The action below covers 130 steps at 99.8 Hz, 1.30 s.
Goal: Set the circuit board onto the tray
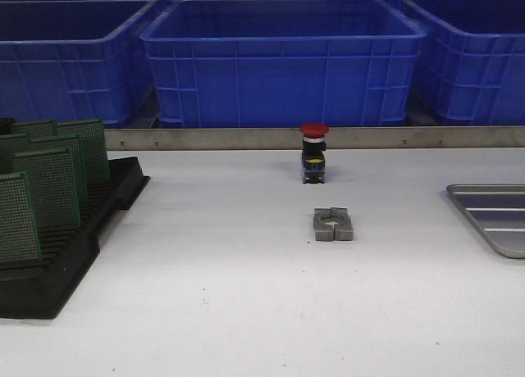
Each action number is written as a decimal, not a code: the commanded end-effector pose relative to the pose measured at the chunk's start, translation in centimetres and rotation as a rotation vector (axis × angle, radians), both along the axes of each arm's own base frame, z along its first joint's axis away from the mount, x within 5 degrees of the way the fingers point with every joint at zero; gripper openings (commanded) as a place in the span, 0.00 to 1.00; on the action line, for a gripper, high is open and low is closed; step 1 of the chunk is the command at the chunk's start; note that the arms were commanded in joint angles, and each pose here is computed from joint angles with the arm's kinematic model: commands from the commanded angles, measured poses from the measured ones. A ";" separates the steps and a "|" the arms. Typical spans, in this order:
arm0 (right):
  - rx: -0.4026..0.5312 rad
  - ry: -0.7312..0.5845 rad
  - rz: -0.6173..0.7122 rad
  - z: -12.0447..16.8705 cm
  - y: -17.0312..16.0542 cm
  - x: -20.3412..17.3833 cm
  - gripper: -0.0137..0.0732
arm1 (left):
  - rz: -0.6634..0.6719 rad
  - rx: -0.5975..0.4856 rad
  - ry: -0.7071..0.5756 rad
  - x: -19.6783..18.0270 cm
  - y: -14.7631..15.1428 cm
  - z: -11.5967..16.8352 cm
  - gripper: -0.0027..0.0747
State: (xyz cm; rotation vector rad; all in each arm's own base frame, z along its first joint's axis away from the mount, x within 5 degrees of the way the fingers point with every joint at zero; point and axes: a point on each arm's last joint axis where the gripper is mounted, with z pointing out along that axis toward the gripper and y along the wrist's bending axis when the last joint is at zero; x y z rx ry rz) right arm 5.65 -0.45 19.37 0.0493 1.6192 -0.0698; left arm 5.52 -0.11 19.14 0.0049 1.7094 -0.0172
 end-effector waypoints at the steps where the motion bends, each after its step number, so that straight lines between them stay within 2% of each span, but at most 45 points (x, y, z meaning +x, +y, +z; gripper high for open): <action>1: -0.020 -0.095 -0.002 0.8 0.0 -0.2 0.09 | -0.003 -0.013 -0.103 0.0 0.0 0.4 0.01; 20: -0.020 -0.095 -0.002 0.8 0.0 -0.2 0.09 | -0.002 -0.068 -0.151 0.0 0.0 0.8 0.01; 52: -0.020 -0.095 -0.002 0.8 0.0 -0.2 0.09 | 0.009 -0.052 -0.314 -0.2 0.1 2.4 0.01; 70: -0.020 -0.096 -0.002 0.8 0.0 -0.2 0.09 | 0.000 -0.040 -0.328 -1.1 0.0 5.9 0.01; 90: -0.020 -0.096 -0.002 0.8 0.0 -0.2 0.09 | -0.013 -0.035 -0.209 -1.5 -0.1 10.1 0.01; 120: -0.020 -0.096 -0.002 0.8 0.0 -0.2 0.09 | -0.018 -0.029 -0.037 1.4 -0.2 14.3 0.01; 125: -0.020 -0.096 -0.002 0.8 0.0 -0.2 0.09 | -0.019 -0.024 0.000 2.1 -0.2 14.8 0.04; 130: -0.020 -0.096 -0.002 0.8 0.0 -0.2 0.09 | -0.021 -0.023 0.048 2.9 -0.2 15.3 0.10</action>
